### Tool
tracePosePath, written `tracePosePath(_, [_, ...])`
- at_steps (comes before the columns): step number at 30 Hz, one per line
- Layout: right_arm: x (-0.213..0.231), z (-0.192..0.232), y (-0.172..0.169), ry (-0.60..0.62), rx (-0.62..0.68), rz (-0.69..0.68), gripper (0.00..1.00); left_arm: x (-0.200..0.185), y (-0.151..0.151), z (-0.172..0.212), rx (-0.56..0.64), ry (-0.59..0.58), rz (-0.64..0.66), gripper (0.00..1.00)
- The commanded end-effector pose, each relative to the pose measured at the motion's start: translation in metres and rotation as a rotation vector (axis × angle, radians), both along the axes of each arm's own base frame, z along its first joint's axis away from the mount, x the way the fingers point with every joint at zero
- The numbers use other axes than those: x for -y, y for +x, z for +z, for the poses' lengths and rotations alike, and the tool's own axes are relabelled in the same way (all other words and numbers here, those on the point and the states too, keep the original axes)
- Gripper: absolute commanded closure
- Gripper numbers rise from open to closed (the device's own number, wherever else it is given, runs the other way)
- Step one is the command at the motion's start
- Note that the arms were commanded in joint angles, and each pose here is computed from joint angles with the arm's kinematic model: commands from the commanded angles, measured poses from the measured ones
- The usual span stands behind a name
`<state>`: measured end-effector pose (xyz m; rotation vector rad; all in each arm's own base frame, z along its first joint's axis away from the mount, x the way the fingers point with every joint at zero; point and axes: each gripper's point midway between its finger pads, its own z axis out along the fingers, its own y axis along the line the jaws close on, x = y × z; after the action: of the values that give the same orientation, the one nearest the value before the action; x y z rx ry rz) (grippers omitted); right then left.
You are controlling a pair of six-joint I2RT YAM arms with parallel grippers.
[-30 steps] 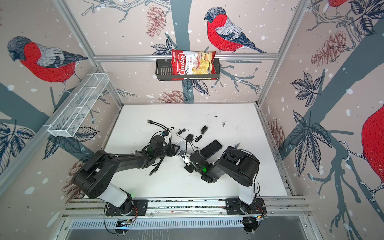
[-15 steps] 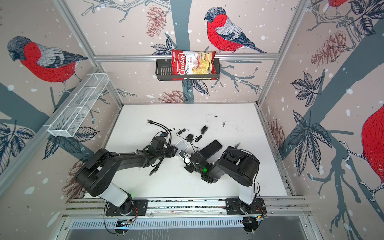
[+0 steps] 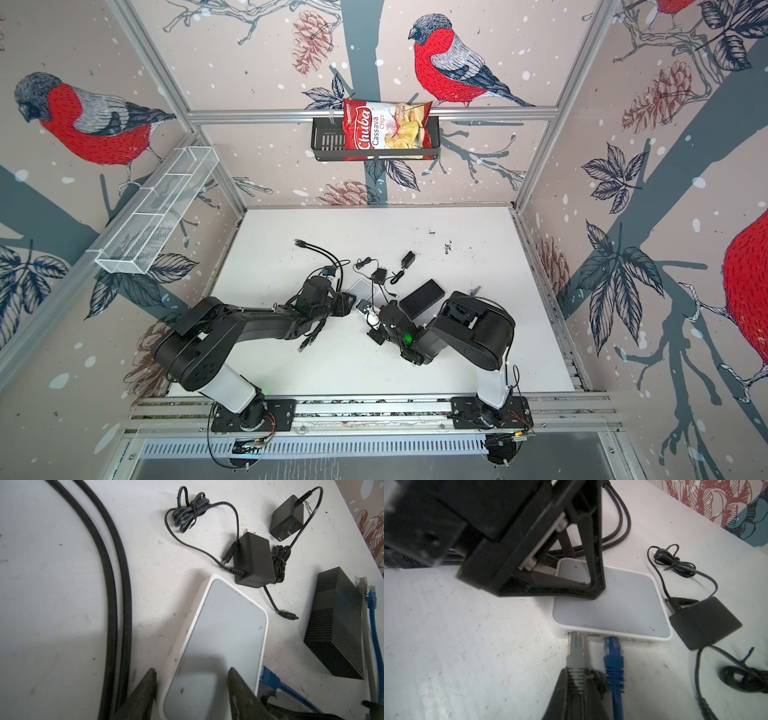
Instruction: Insert the plug into the switch port
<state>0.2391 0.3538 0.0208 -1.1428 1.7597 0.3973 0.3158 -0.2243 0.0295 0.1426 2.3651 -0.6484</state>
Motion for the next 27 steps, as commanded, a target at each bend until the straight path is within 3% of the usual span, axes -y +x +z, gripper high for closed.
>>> tracePosePath(1, [-0.009, 0.01, 0.0, 0.055, 0.002, 0.012, 0.94, 0.011, -0.023, -0.014, -0.082, -0.008, -0.078, 0.48])
tracePosePath(17, [-0.005, 0.008, -0.001, 0.052, 0.007, 0.022, 0.98, 0.025, -0.047, -0.022, -0.09, 0.023, -0.203, 0.48])
tracePosePath(27, [0.012, 0.0, -0.006, 0.024, -0.007, 0.02, 0.98, 0.025, -0.032, -0.007, -0.038, 0.055, -0.211, 0.3])
